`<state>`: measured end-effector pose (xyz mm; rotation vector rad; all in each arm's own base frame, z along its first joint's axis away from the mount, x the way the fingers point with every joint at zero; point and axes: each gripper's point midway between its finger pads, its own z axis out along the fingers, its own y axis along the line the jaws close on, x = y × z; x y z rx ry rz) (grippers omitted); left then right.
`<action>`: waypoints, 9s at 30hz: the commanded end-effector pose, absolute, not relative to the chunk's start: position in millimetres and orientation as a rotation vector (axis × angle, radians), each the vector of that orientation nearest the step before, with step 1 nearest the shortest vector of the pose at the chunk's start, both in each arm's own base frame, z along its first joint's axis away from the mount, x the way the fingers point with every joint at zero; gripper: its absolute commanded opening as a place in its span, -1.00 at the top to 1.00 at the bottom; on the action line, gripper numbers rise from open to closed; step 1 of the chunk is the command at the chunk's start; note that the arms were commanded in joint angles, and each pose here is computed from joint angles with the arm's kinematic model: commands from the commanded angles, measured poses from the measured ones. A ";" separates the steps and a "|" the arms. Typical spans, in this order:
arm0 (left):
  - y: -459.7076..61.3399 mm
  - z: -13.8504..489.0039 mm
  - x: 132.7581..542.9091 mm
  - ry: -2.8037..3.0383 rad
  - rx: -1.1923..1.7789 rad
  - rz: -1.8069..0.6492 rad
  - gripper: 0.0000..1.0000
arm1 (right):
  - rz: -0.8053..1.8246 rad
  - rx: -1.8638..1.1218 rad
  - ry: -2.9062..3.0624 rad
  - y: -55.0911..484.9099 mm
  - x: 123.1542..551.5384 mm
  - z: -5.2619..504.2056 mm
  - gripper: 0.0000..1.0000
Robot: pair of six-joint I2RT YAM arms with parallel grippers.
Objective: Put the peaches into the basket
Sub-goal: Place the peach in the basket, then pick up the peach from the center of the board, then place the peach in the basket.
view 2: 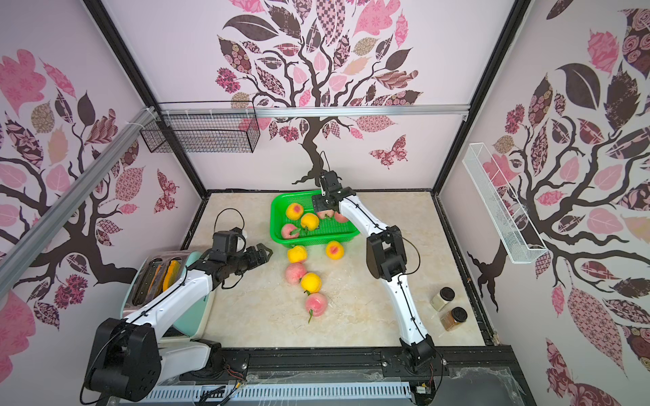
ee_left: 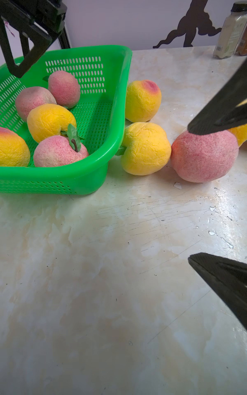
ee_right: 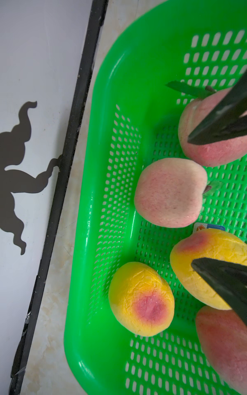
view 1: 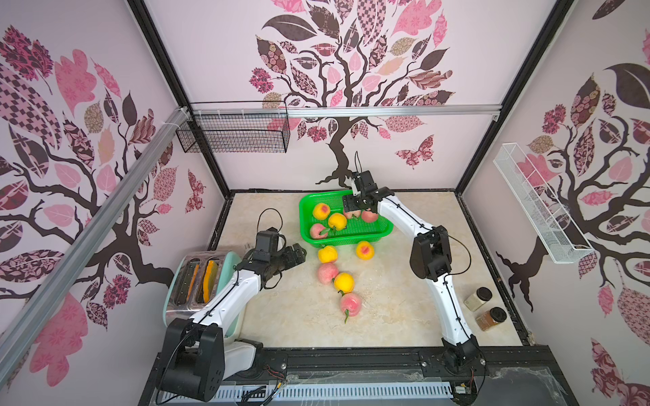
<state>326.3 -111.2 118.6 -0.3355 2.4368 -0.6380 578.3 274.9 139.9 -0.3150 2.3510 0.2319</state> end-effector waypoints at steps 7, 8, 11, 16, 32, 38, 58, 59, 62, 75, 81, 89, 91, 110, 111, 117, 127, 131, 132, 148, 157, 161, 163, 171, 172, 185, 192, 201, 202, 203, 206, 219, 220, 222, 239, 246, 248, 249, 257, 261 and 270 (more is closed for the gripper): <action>-109.5 116.2 322.7 2.446 -0.338 -0.635 -0.81 | 0.315 -0.265 2.239 268.9 561.5 196.6 -0.70; -109.8 117.1 322.5 2.445 -0.334 -0.636 -0.81 | 0.320 -0.264 2.231 267.9 558.5 200.8 -0.69; -108.5 116.8 320.0 2.447 -0.329 -0.626 -0.81 | 0.340 -0.270 2.232 265.7 547.2 207.9 -0.69; -104.4 120.3 316.8 2.435 -0.324 -0.604 -0.81 | 0.338 -0.275 2.224 258.0 518.6 209.0 -0.68; -108.2 129.5 321.2 2.375 -0.303 -0.641 -0.81 | 0.333 -0.319 2.095 215.8 430.2 211.3 -0.68; -99.1 139.7 317.6 2.317 -0.340 -0.611 -0.82 | 0.359 -0.265 2.102 204.9 406.3 187.0 -0.67; -144.7 128.2 295.5 2.372 -0.213 -0.705 -0.79 | 0.432 -0.236 2.092 213.8 354.9 147.3 -0.62; -147.8 127.0 294.4 2.375 -0.211 -0.728 -0.79 | 0.434 -0.235 2.089 214.0 354.5 148.0 -0.62; -151.3 121.9 290.4 2.396 -0.240 -0.770 -0.79 | 0.431 -0.234 2.088 213.0 354.4 148.6 -0.62; -159.9 88.3 280.6 2.504 -0.438 -0.860 -0.77 | 0.446 -0.232 2.095 213.7 352.1 150.0 -0.62; -172.5 87.2 282.2 2.532 -0.451 -0.924 -0.77 | 0.443 -0.230 2.089 212.5 351.6 152.6 -0.62; -186.0 84.3 286.9 2.547 -0.457 -0.978 -0.77 | 0.404 -0.227 2.090 207.4 352.5 153.0 -0.62; -189.6 85.3 288.1 2.544 -0.458 -0.994 -0.77 | 0.409 -0.230 2.089 208.2 352.3 153.4 -0.62; -215.3 75.9 283.0 2.616 -0.433 -1.004 -0.78 | 0.410 -0.229 2.088 207.6 351.5 154.2 -0.62; -216.5 75.4 283.3 2.618 -0.430 -1.002 -0.78 | 0.410 -0.228 2.087 207.4 351.5 154.7 -0.62; -216.6 72.9 287.5 2.622 -0.434 -0.981 -0.78 | 0.409 -0.228 2.084 207.2 351.3 155.8 -0.62; -219.5 66.7 291.7 2.631 -0.470 -0.976 -0.79 | 0.403 -0.225 2.079 205.9 351.2 157.4 -0.63; -219.8 63.3 291.5 2.638 -0.482 -0.975 -0.79 | 0.399 -0.225 2.077 205.1 351.2 158.0 -0.62; -219.9 62.7 291.6 2.638 -0.485 -0.975 -0.79 | 0.399 -0.224 2.078 205.0 351.0 157.6 -0.62; -222.1 56.6 292.7 2.639 -0.510 -0.988 -0.66 | 0.396 -0.223 2.078 204.5 351.2 157.1 -0.62; -220.4 58.0 292.9 2.624 -0.522 -0.989 -0.50 | 0.395 -0.223 2.075 204.4 351.3 158.2 -0.62; -220.7 59.4 293.4 2.619 -0.520 -0.990 -0.46 | 0.396 -0.223 2.076 204.6 351.2 157.9 -0.62; -220.4 59.7 293.4 2.619 -0.521 -0.990 -0.46 | 0.395 -0.222 2.075 204.2 351.4 158.3 -0.62; -220.4 60.4 293.8 2.618 -0.522 -0.989 -0.46 | 0.395 -0.221 2.075 204.5 351.7 158.4 -0.62; -220.5 60.6 293.6 2.619 -0.522 -0.990 -0.46 | 0.395 -0.223 2.078 204.6 351.1 157.2 -0.62; -215.5 65.9 288.9 2.618 -0.514 -0.969 -0.45 | 0.399 -0.218 2.074 204.5 351.3 158.6 -0.62; -212.2 77.1 284.4 2.611 -0.508 -0.965 -0.46 | 0.397 -0.218 2.074 203.9 350.9 158.3 -0.62; -205.9 95.4 279.9 2.585 -0.497 -0.952 -0.46 | 0.402 -0.216 2.071 204.1 350.6 159.6 -0.62; -206.1 97.9 280.4 2.580 -0.497 -0.954 -0.46 | 0.404 -0.218 2.069 204.6 350.4 160.4 -0.62; -205.9 98.9 280.4 2.579 -0.496 -0.952 -0.46 | 0.401 -0.217 2.070 203.8 350.4 159.9 -0.62; -205.9 103.1 281.0 2.572 -0.491 -0.954 -0.46 | 0.402 -0.214 2.066 203.7 350.5 161.2 -0.62; -204.5 134.8 293.2 2.518 -0.446 -0.927 -0.46 | 0.406 -0.213 2.064 203.4 349.7 161.7 -0.62; -204.4 139.7 295.4 2.508 -0.438 -0.925 -0.46 | 0.408 -0.212 2.063 203.4 349.5 161.9 -0.62; -204.0 148.7 300.1 2.489 -0.423 -0.920 -0.46 | 0.409 -0.212 2.060 203.7 349.6 163.2 -0.62; -199.7 196.1 343.5 2.404 -0.337 -0.920 -0.47 | 0.412 -0.208 2.046 201.6 347.5 168.2 -0.62; -207.1 204.6 368.1 2.402 -0.282 -0.911 -0.47 | 0.414 -0.209 2.045 201.9 347.0 168.4 -0.62; -209.6 204.6 375.0 2.404 -0.270 -0.906 -0.47 | 0.412 -0.207 2.046 201.3 347.1 168.1 -0.62; -211.1 204.3 378.2 2.406 -0.266 -0.905 -0.47 | 0.413 -0.207 2.046 201.3 347.2 168.2 -0.62; -218.1 193.6 400.9 2.443 -0.234 -0.886 -0.48 | 0.418 -0.205 2.050 202.2 347.1 166.3 -0.62; -226.3 194.0 408.3 2.470 -0.195 -0.902 -0.48 | 0.419 -0.207 2.051 203.2 347.8 165.6 -0.62; -253.5 193.2 431.4 2.483 -0.122 -0.914 -0.47 | 0.427 -0.208 2.068 205.8 349.2 159.4 -0.62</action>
